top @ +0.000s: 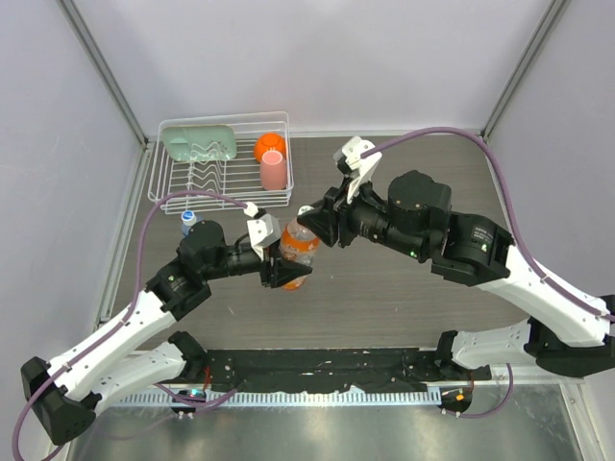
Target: Screw on the bottle caps
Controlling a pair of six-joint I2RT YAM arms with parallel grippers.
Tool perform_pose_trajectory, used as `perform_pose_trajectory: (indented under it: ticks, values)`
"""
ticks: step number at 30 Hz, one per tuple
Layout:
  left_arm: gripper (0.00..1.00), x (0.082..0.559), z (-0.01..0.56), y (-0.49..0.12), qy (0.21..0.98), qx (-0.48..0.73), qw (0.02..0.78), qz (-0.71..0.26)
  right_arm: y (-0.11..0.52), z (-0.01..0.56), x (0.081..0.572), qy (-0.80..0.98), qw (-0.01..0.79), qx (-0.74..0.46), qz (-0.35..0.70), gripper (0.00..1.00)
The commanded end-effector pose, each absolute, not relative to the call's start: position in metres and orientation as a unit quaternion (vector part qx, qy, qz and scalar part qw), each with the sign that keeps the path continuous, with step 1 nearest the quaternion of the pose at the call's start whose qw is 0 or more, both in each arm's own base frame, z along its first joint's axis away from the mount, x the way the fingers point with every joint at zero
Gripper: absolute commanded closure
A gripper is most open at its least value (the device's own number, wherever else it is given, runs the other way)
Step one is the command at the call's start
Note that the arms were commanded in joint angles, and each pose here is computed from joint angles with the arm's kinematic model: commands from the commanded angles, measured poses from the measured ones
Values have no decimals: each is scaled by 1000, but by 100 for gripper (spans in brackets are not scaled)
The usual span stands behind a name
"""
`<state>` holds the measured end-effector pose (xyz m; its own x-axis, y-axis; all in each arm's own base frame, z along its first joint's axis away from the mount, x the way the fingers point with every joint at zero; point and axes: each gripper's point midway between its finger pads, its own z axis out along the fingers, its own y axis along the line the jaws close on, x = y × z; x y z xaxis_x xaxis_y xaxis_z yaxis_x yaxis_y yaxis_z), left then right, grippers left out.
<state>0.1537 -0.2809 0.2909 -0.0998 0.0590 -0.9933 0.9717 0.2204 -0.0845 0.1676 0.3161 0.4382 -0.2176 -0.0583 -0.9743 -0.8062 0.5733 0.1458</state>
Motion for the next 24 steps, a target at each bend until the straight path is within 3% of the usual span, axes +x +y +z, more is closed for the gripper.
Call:
perform_pose_trajectory:
  ticks: [1, 2, 3, 5, 6, 12, 19, 22, 24]
  values:
    - [53, 168, 358, -274, 520, 399, 620, -431, 304, 404, 192, 757, 538, -252, 274, 99]
    - [54, 169, 358, -272, 522, 396, 623, -428, 304, 407, 194, 754, 543, -248, 275, 98]
    - [54, 170, 356, -272, 524, 394, 623, -426, 303, 410, 194, 751, 548, -242, 277, 85]
    - [54, 170, 354, -271, 528, 393, 621, -425, 305, 423, 192, 737, 558, -237, 298, 70]
    - [54, 169, 352, -272, 529, 393, 619, -427, 305, 428, 190, 732, 561, -237, 307, 56]
    - [54, 167, 351, -272, 530, 397, 614, -429, 316, 437, 185, 715, 562, -255, 329, 39]
    - [53, 166, 347, -273, 532, 402, 607, -432, 329, 436, 185, 708, 560, -267, 338, 37]
    - [53, 165, 344, -274, 533, 404, 604, -433, 334, 436, 186, 703, 560, -270, 344, 45]
    - [53, 164, 343, -274, 533, 405, 602, -434, 338, 434, 187, 703, 559, -274, 344, 55]
